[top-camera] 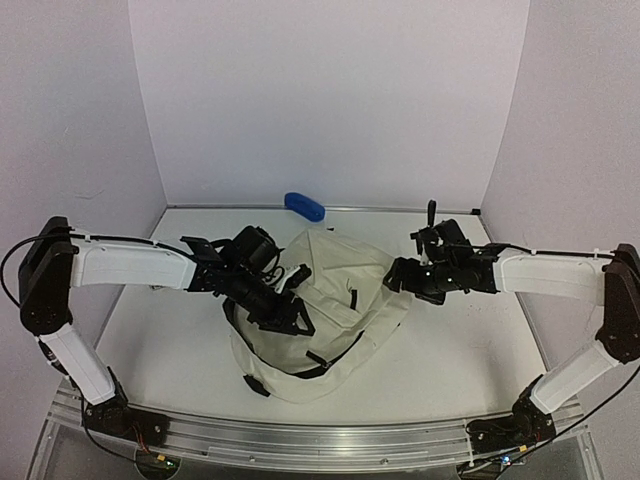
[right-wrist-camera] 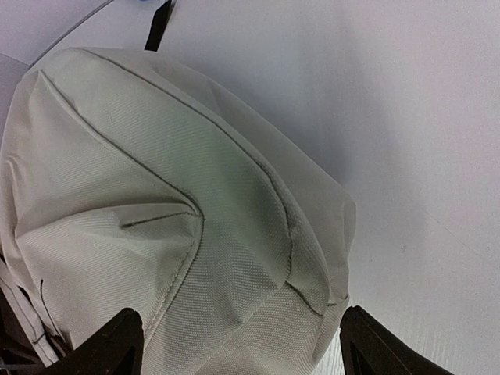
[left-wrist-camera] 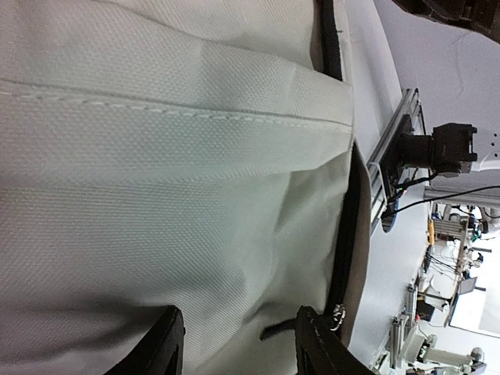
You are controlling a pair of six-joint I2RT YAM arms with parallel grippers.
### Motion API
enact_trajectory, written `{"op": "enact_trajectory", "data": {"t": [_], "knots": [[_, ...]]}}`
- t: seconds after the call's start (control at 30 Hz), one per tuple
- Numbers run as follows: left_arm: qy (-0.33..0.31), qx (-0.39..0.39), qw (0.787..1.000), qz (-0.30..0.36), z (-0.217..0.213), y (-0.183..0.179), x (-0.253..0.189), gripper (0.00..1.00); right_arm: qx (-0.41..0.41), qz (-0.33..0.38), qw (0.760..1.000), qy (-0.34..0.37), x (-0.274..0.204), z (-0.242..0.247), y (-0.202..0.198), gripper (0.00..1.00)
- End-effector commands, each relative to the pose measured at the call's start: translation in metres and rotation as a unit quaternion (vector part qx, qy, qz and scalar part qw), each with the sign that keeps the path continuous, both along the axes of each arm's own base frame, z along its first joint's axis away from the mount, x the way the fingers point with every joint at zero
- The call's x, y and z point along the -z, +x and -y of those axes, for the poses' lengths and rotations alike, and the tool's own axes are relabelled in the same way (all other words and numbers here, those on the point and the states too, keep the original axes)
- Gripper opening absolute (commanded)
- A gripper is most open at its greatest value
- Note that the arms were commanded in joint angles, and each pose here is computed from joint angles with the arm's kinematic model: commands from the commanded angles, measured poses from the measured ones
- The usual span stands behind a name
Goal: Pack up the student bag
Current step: Zip the student bag at the center of the board.
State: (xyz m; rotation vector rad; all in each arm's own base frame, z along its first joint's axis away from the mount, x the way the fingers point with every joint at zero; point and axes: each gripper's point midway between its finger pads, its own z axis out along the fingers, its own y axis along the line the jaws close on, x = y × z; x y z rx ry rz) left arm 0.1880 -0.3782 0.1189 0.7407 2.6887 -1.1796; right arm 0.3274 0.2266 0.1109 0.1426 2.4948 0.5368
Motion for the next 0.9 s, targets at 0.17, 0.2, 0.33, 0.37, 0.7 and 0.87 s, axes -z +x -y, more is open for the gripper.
{"op": "enact_trajectory", "data": {"t": [0.17,0.2,0.33,0.37,0.7,0.87], "knots": [[-0.098,0.042,0.993,-0.046,0.024,-0.021,-0.023,0.46,0.003,0.009,1.000,0.010,0.002,-0.003,0.007,0.85],[-0.097,0.044,0.993,-0.053,0.024,-0.024,-0.020,0.46,0.003,0.008,1.000,0.010,0.002,-0.003,0.007,0.85],[-0.078,0.046,0.994,-0.067,0.022,-0.033,-0.011,0.44,0.004,0.008,1.000,0.011,0.003,-0.003,0.007,0.85],[-0.073,0.043,0.994,-0.065,0.020,-0.033,-0.011,0.44,0.004,0.008,1.000,0.011,0.003,-0.003,0.007,0.85],[-0.046,0.046,0.995,-0.079,0.016,-0.044,0.001,0.43,0.004,0.005,1.000,0.020,0.004,-0.005,0.006,0.85],[-0.048,0.051,0.994,-0.085,0.017,-0.047,0.003,0.43,0.002,0.004,1.000,0.020,0.006,-0.006,0.006,0.84]]}}
